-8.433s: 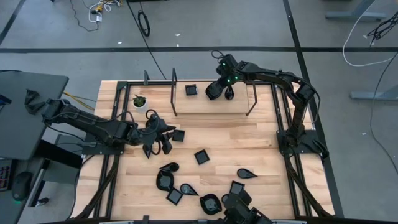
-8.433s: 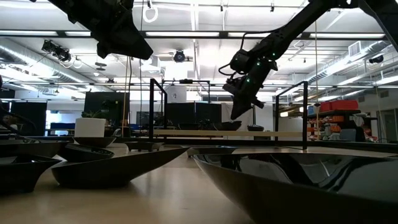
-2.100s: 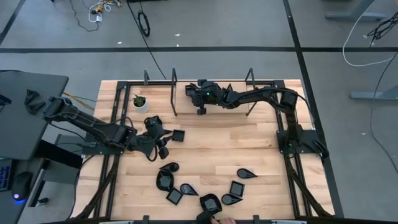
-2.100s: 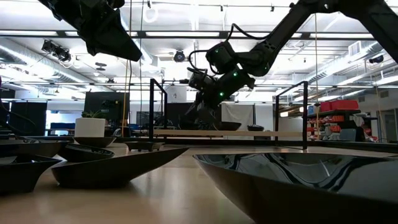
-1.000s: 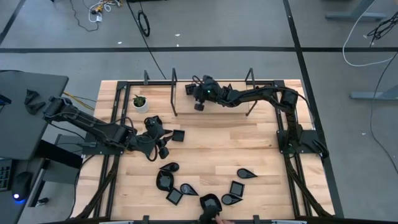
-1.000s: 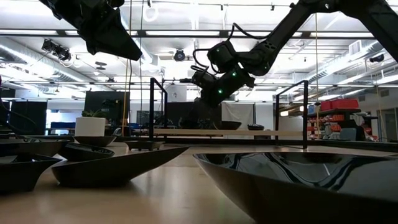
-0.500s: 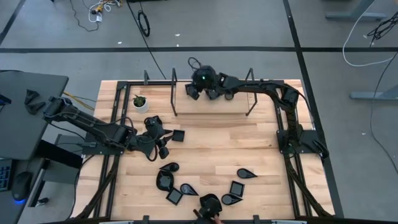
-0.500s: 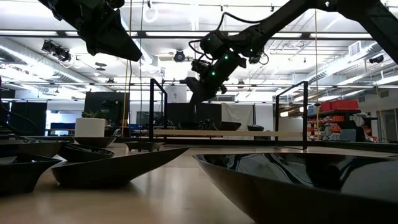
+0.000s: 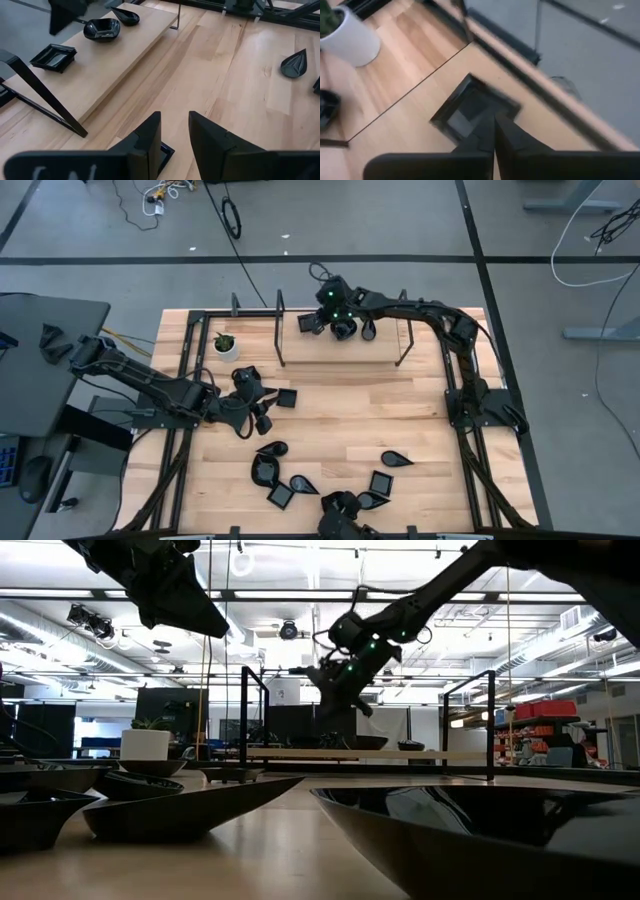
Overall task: Pick & Place Mini shaped plates
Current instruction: Stack the black square bowl on top of the other black square bowl on the shelf
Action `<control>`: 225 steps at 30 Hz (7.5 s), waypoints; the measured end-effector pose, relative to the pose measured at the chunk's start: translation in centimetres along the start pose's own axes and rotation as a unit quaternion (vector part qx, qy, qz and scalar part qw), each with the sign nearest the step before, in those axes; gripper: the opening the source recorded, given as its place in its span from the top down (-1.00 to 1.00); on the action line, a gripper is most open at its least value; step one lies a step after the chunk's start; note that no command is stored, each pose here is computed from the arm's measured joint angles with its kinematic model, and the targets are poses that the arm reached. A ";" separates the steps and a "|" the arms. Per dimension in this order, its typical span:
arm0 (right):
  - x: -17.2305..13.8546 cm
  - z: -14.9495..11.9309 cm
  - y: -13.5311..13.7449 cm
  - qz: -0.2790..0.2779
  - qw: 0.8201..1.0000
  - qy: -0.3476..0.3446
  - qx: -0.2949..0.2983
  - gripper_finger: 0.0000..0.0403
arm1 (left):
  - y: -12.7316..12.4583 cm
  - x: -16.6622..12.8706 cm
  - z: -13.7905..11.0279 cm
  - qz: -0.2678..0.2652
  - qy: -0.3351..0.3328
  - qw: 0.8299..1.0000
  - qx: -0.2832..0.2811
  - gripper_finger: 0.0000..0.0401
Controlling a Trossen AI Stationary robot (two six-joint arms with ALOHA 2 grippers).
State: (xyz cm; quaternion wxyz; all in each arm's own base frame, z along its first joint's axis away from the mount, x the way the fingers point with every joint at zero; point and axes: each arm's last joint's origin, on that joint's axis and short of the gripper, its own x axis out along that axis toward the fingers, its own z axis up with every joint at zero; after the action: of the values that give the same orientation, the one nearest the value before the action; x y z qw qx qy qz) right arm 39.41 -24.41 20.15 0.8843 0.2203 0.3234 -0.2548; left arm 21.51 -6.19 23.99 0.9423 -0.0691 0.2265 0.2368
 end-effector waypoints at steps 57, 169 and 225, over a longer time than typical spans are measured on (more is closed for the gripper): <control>1.0 -0.9 3.9 -0.010 0.989 -0.024 -0.149 0.97 | 0.0 0.1 0.1 -0.001 -0.001 1.000 -0.001 0.47; 1.1 -1.0 0.6 0.033 0.992 0.023 -0.121 0.97 | -0.2 0.1 0.4 -0.016 -0.010 1.000 -0.017 0.47; -2.2 -3.7 5.6 0.083 0.945 0.148 -0.280 0.94 | -0.2 0.1 0.4 -0.017 -0.012 1.000 -0.019 0.47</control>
State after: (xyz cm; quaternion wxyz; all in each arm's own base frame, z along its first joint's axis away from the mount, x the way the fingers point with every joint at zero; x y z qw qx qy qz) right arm 39.61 -17.37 20.38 0.8706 0.0246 0.4893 -0.0444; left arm 21.82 -6.22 24.35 0.9472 -0.0877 0.2099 0.2261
